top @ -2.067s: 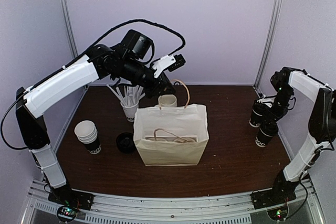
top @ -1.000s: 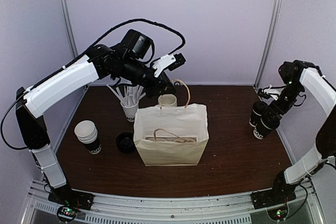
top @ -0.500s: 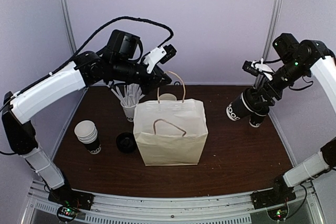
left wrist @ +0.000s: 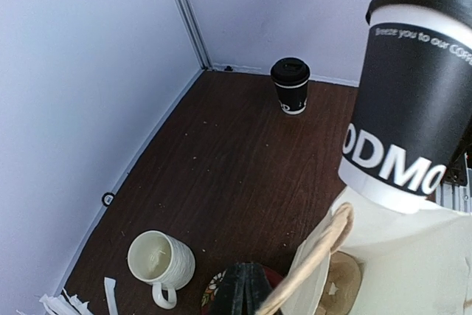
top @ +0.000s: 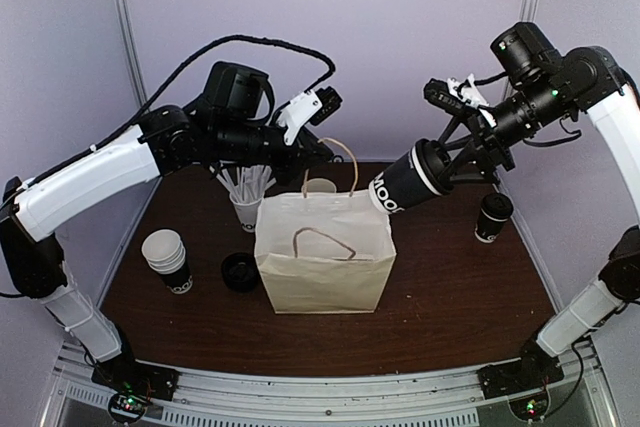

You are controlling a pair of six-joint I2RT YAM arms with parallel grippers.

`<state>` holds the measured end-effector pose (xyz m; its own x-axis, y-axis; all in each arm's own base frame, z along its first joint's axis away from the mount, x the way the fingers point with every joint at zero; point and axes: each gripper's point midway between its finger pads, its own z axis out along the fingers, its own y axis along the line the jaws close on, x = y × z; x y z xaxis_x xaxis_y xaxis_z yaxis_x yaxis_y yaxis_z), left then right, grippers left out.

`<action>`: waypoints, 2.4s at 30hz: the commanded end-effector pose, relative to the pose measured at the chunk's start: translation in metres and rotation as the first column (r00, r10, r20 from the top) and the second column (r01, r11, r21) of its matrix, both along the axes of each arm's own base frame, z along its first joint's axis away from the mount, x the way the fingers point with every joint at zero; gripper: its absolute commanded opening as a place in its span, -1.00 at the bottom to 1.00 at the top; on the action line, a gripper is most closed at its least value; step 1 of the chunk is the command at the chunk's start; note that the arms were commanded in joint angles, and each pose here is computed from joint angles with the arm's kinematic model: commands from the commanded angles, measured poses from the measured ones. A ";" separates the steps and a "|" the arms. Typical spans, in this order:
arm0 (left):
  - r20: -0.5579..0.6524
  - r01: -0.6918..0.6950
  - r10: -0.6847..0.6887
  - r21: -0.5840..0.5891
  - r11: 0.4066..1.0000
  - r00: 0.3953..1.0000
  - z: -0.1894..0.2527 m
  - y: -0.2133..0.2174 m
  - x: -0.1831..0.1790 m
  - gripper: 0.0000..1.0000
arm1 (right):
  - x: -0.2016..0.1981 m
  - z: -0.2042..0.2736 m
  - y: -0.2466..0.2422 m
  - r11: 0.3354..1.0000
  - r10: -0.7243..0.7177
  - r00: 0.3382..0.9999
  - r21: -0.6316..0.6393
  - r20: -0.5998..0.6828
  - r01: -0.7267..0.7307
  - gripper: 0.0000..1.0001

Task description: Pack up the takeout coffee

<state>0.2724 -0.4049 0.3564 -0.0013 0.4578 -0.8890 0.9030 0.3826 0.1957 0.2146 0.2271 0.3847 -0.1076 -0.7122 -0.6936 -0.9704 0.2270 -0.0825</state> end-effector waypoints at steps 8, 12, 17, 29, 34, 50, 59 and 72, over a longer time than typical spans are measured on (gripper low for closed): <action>-0.014 0.007 -0.007 -0.039 0.999 1.000 0.008 -0.012 -0.012 -1.00 | -0.037 0.021 0.032 0.987 0.154 0.979 0.014 0.134 -0.157 0.36; -0.021 0.001 -0.002 -0.040 0.999 1.000 0.010 -0.013 -0.016 -1.00 | -0.039 0.002 0.050 0.981 0.184 0.965 -0.095 0.189 -0.168 0.36; -0.018 -0.011 0.011 -0.028 1.000 1.000 0.007 -0.011 -0.019 -1.00 | -0.036 0.000 0.056 0.974 0.197 0.944 -0.159 0.264 -0.159 0.36; -0.037 -0.047 0.047 -0.017 0.999 0.998 0.004 -0.007 -0.021 -1.00 | -0.057 0.058 0.050 0.978 0.195 0.913 -0.007 0.357 -0.206 0.37; -0.032 -0.045 0.044 -0.020 0.999 0.999 0.006 -0.009 -0.025 -1.00 | -0.049 0.022 0.068 0.974 0.223 0.922 -0.101 0.315 -0.202 0.36; -0.040 -0.065 0.062 -0.071 0.995 0.997 0.019 -0.006 -0.038 -0.99 | -0.045 -0.052 0.121 0.845 0.458 0.820 -0.456 0.344 -0.280 0.32; -0.043 -0.074 0.069 -0.121 0.990 0.997 0.046 0.013 -0.054 -0.11 | -0.084 -0.077 0.110 0.720 0.611 0.731 -0.597 0.303 -0.355 0.32; 0.187 -0.291 0.320 -0.167 0.942 0.929 0.069 0.091 -0.030 0.32 | -0.139 -0.117 0.097 0.509 0.777 0.587 -0.775 0.226 -0.375 0.29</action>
<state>0.2219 -0.3270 0.4260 0.0284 0.3259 -0.9450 0.7661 0.6002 0.2300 0.0771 0.3358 0.2665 0.6918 -0.7213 0.0325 -0.6472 -0.6395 -0.4150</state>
